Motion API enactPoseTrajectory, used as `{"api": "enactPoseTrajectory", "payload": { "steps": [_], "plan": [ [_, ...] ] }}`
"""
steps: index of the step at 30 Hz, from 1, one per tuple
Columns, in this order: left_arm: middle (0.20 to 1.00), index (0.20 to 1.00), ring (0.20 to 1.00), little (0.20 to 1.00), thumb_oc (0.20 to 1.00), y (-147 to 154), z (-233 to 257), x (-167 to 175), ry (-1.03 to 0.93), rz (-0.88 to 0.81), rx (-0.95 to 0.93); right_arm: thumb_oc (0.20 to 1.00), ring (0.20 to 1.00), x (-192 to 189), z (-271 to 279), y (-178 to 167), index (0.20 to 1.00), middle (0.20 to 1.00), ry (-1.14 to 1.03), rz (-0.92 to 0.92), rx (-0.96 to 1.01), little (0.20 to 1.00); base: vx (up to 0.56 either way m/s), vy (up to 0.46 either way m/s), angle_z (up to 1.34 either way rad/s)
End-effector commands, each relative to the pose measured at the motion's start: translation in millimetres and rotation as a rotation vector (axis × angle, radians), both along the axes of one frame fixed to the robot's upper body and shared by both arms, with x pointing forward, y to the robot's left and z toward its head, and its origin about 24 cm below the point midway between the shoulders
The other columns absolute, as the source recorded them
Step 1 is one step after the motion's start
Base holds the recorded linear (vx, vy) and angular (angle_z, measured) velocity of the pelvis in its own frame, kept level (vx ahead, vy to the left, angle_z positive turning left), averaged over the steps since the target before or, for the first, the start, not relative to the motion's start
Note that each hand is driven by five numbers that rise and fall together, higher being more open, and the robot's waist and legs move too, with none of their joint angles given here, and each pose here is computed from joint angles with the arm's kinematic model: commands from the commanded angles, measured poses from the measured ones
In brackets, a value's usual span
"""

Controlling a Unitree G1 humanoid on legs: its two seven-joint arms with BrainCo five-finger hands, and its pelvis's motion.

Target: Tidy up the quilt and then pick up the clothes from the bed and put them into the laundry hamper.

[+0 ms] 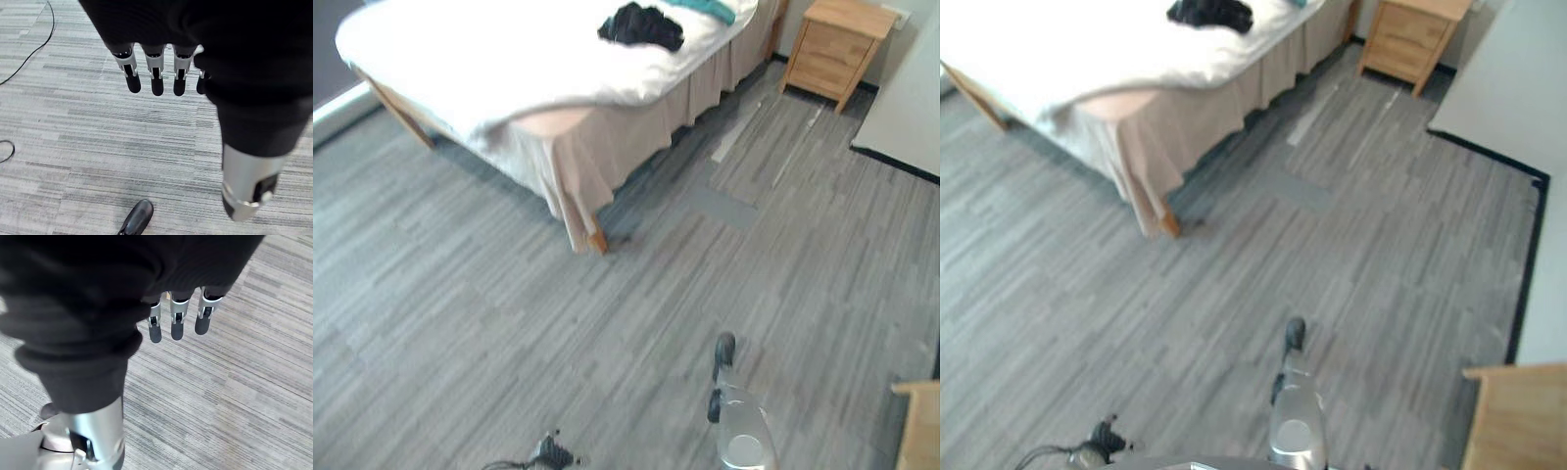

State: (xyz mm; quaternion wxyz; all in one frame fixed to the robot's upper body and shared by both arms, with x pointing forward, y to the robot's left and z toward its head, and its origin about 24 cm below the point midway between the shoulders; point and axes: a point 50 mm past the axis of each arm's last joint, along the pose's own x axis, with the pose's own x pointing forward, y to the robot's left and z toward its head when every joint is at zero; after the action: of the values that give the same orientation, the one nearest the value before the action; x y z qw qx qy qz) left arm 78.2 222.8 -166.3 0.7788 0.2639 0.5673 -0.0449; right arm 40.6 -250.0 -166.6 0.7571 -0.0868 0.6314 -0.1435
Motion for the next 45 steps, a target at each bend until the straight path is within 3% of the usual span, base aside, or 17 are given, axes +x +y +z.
{"api": "enactPoseTrajectory", "payload": {
  "steps": [1, 2, 6, 18, 22, 24, 33, 36, 38, 39, 41, 42, 43, 44, 45],
  "plan": [
    [1.0, 1.0, 1.0, 1.0, 1.0, 13.0, 10.7, 33.0, -0.096, 0.002, 0.042, 1.0, 1.0, 34.7, 8.2, -10.8, 1.0, 1.0, -0.089, 0.066, -0.046, 1.0, 0.52, -0.552, -0.43],
    [1.0, 1.0, 1.0, 1.0, 1.0, 17.9, 15.8, 42.7, -0.153, 0.048, 0.048, 1.0, 1.0, 58.8, 15.3, -14.7, 1.0, 1.0, -0.151, 0.132, -0.078, 1.0, 0.49, -0.449, -0.62],
    [1.0, 1.0, 1.0, 1.0, 1.0, 15.0, 19.0, 51.3, -0.22, 0.097, 0.031, 1.0, 1.0, 96.2, 26.4, -12.7, 1.0, 1.0, -0.224, 0.27, -0.115, 1.0, 0.54, -0.099, -0.82],
    [1.0, 1.0, 1.0, 1.0, 1.0, 25.6, 16.9, 39.6, -0.165, 0.12, 0.05, 1.0, 1.0, 118.0, 28.8, 16.0, 1.0, 1.0, -0.309, 0.388, -0.066, 1.0, 0.45, 0.111, -0.18],
    [1.0, 1.0, 1.0, 1.0, 1.0, 24.4, 20.9, 53.2, -0.197, 0.082, 0.053, 1.0, 1.0, 112.0, 25.8, 16.1, 1.0, 1.0, -0.29, 0.354, -0.058, 1.0, 0.29, -0.26, 2.04],
    [1.0, 1.0, 1.0, 1.0, 1.0, 21.7, 21.0, 56.5, -0.19, 0.044, 0.055, 1.0, 1.0, 87.8, 18.4, 5.0, 1.0, 1.0, -0.204, 0.285, -0.063, 1.0, 0.38, -0.362, 3.17],
    [1.0, 1.0, 1.0, 1.0, 1.0, 27.8, 12.0, 22.5, -0.125, 0.18, 0.05, 1.0, 1.0, 63.8, 10.4, 3.9, 1.0, 1.0, -0.092, 0.339, -0.071, 1.0, 0.04, -0.298, 0.96],
    [1.0, 1.0, 1.0, 1.0, 1.0, 39.3, 21.2, 37.0, -0.244, 0.297, 0.054, 1.0, 1.0, 65.9, 12.8, -1.7, 1.0, 1.0, -0.106, 0.336, -0.09, 1.0, -0.09, -0.103, 0.22],
    [1.0, 1.0, 1.0, 1.0, 1.0, 64.1, 53.2, 75.7, -0.512, 0.382, 0.076, 1.0, 1.0, 65.3, 14.9, -7.2, 1.0, 1.0, -0.133, 0.308, -0.105, 1.0, -0.11, -0.026, 0.56],
    [1.0, 1.0, 1.0, 1.0, 1.0, 64.3, 53.2, 75.5, -0.512, 0.382, 0.076, 1.0, 1.0, 65.3, 14.9, -7.1, 1.0, 1.0, -0.133, 0.308, -0.105, 1.0, -0.06, -0.023, 0.3],
    [1.0, 1.0, 1.0, 1.0, 1.0, 83.6, 109.4, 121.2, -0.84, 0.305, 0.123, 1.0, 1.0, 51.7, 14.3, -12.9, 1.0, 1.0, -0.137, 0.267, -0.109, 1.0, -0.02, 0.009, 0.36],
    [1.0, 1.0, 1.0, 1.0, 1.0, 83.8, 109.5, 121.1, -0.84, 0.305, 0.124, 1.0, 1.0, 51.7, 14.2, -12.7, 1.0, 1.0, -0.137, 0.267, -0.109, 1.0, 0.06, 0.057, 0.22],
    [1.0, 1.0, 1.0, 1.0, 1.0, 95.8, 152.6, 148.5, -1.034, 0.249, 0.181, 1.0, 1.0, 37.6, 11.7, -12.6, 1.0, 1.0, -0.118, 0.255, -0.096, 1.0, 0.06, 0.038, 0.17],
    [1.0, 1.0, 1.0, 1.0, 1.0, 95.8, 152.6, 148.5, -1.034, 0.249, 0.181, 1.0, 1.0, 37.6, 11.7, -12.6, 1.0, 1.0, -0.118, 0.255, -0.096, 1.0, 0.07, 0.084, 0.23],
    [1.0, 1.0, 1.0, 1.0, 1.0, 96.4, 203.2, 178.5, -1.187, 0.022, 0.309, 1.0, 1.0, 32.6, 12.3, -16.9, 1.0, 1.0, -0.115, 0.239, -0.1, 1.0, 0.01, 0.073, 0.28]
  ]
}}
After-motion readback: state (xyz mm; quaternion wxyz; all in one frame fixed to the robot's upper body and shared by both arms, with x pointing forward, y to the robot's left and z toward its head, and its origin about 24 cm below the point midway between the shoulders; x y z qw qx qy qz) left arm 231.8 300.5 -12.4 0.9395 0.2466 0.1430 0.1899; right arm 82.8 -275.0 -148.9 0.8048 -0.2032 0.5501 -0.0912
